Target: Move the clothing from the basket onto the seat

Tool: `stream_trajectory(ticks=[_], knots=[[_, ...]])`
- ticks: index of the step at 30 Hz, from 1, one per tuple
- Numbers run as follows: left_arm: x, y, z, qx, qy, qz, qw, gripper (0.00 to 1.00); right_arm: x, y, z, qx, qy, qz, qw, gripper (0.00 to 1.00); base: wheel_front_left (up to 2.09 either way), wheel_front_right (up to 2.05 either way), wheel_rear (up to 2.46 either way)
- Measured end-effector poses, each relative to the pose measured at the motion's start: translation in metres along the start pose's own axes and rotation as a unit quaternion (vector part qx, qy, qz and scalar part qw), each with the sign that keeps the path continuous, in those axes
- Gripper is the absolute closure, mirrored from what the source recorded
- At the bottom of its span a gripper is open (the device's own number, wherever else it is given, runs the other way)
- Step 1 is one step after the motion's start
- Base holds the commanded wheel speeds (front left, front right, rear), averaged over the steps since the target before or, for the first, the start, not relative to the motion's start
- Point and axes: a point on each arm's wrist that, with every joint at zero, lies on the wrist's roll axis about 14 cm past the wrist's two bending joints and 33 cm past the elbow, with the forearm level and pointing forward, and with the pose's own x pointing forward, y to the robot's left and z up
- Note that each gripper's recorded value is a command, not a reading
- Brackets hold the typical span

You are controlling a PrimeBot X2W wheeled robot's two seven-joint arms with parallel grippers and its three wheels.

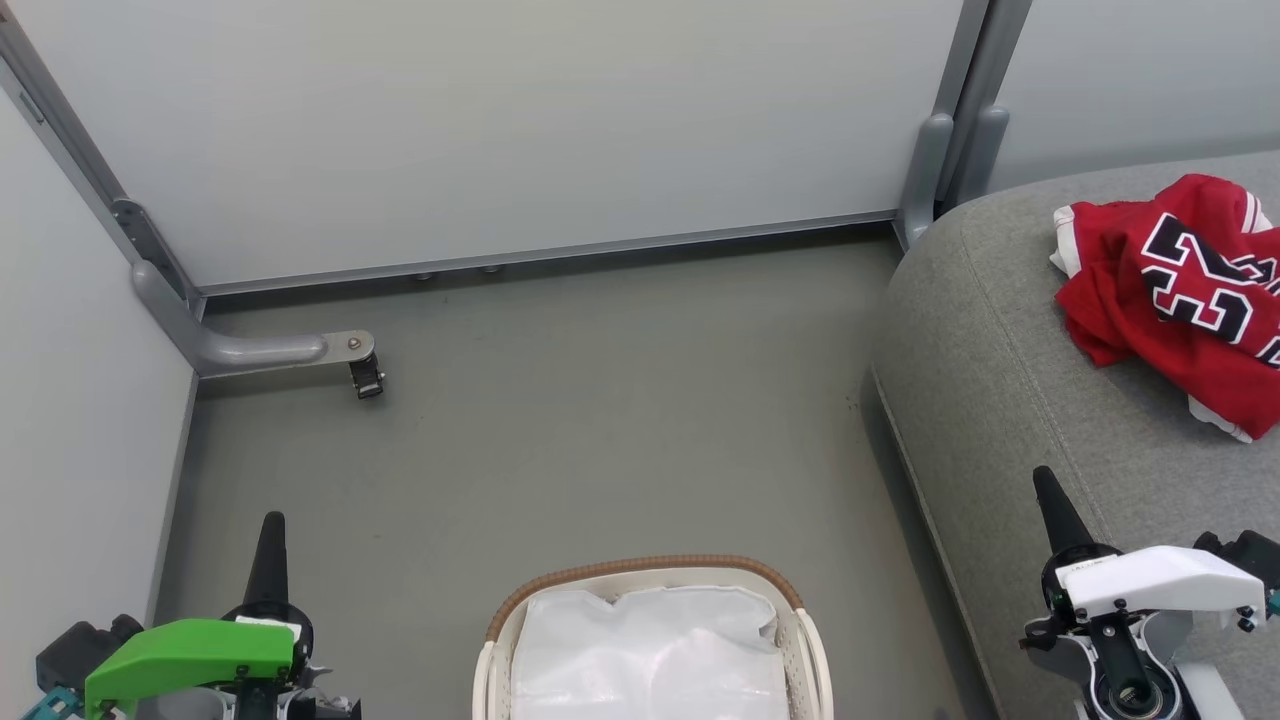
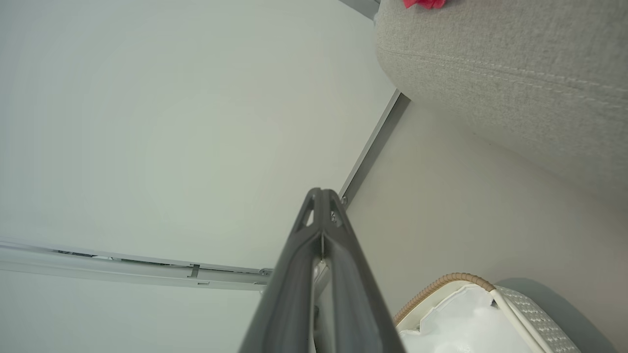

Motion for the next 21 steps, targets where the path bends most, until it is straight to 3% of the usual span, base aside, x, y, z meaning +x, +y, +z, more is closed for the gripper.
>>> stream_trajectory(ticks=[21], knots=[[0.005,-0.015,0.003,-0.084,0.005,-0.024,0.996,1.0,-0.002,0.007,0.006,0.089,0.0,0.014,0.996,1.0,0.0,0.0,0.0]])
